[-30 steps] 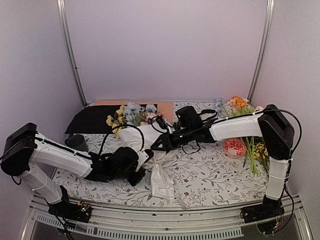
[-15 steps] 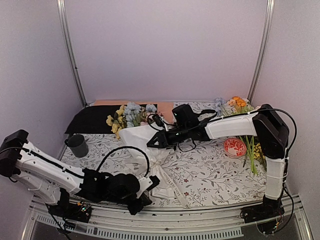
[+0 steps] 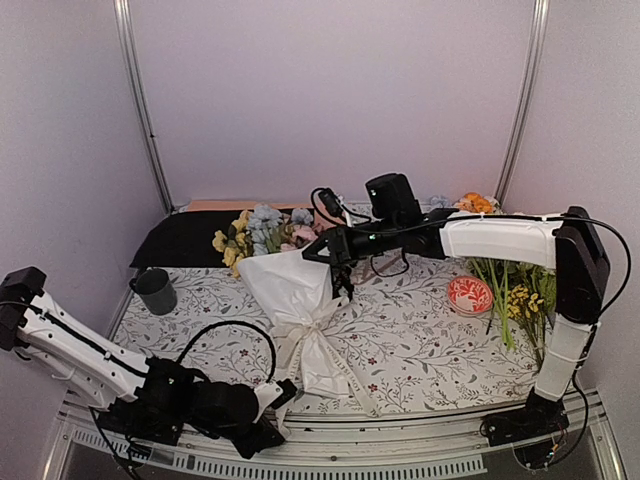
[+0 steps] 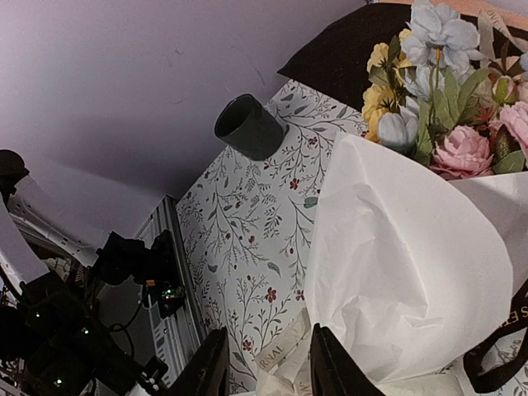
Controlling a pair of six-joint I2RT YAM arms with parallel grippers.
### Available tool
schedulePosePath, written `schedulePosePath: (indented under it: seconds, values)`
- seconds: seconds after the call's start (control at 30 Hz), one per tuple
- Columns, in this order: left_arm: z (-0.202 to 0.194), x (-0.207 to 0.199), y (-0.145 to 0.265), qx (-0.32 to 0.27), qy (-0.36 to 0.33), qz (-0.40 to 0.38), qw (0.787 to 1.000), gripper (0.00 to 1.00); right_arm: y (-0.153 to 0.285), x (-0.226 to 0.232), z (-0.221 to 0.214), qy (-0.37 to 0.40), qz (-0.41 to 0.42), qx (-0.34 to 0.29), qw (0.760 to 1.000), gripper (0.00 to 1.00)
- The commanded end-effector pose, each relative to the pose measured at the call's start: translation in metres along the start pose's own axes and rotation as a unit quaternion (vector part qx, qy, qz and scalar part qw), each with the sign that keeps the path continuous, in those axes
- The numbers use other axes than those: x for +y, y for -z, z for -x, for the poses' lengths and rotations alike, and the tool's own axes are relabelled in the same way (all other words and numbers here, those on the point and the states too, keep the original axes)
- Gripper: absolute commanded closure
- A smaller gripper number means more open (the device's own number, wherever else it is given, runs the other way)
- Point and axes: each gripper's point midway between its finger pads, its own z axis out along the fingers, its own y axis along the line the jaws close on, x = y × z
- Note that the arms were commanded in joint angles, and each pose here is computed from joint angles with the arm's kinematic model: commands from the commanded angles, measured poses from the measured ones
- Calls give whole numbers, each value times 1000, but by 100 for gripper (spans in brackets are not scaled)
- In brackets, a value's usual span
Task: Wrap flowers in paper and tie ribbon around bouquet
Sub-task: Adjust the ribbon on the folded bouquet.
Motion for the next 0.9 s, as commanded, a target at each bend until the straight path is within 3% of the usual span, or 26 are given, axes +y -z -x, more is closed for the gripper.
schedulePosePath:
  seconds: [0.0, 0.1, 0.17, 0.23, 0.4, 0.47, 0.57, 0.63, 0.7, 0.87]
  values:
    - [-6, -4, 3, 3, 11, -3, 1000, 100, 29, -20, -2, -16, -50, -11, 999, 63]
    - [-5, 0, 3, 0, 6, 8, 1000, 98, 39, -46, -24, -56, -82, 0, 995, 61]
    - [-2, 8, 7, -5, 6, 38, 999, 70, 47, -65, -39, -89, -103, 4, 991, 56]
    - [12, 9, 18, -29, -1, 58, 998, 48, 55, -83, -48, -117, -121, 6, 986, 48]
    - [61, 2, 67, -143, -9, 40, 989, 27, 55, -113, -69, -174, -140, 24, 975, 36]
    - [78, 1, 86, -189, 14, -14, 982, 29, 46, -121, -78, -188, -135, 35, 972, 33]
    - [91, 69, 109, -250, 150, 26, 956, 46, 31, -126, -82, -209, -113, 41, 971, 31]
    - [83, 105, 117, -271, 235, 39, 933, 39, 24, -130, -85, -226, -101, 40, 968, 30]
    - [80, 114, 118, -284, 250, 26, 925, 36, 17, -131, -89, -243, -88, 42, 965, 28]
    - [69, 131, 107, -231, 221, 108, 941, 26, 2, -130, -97, -254, -77, 56, 963, 25]
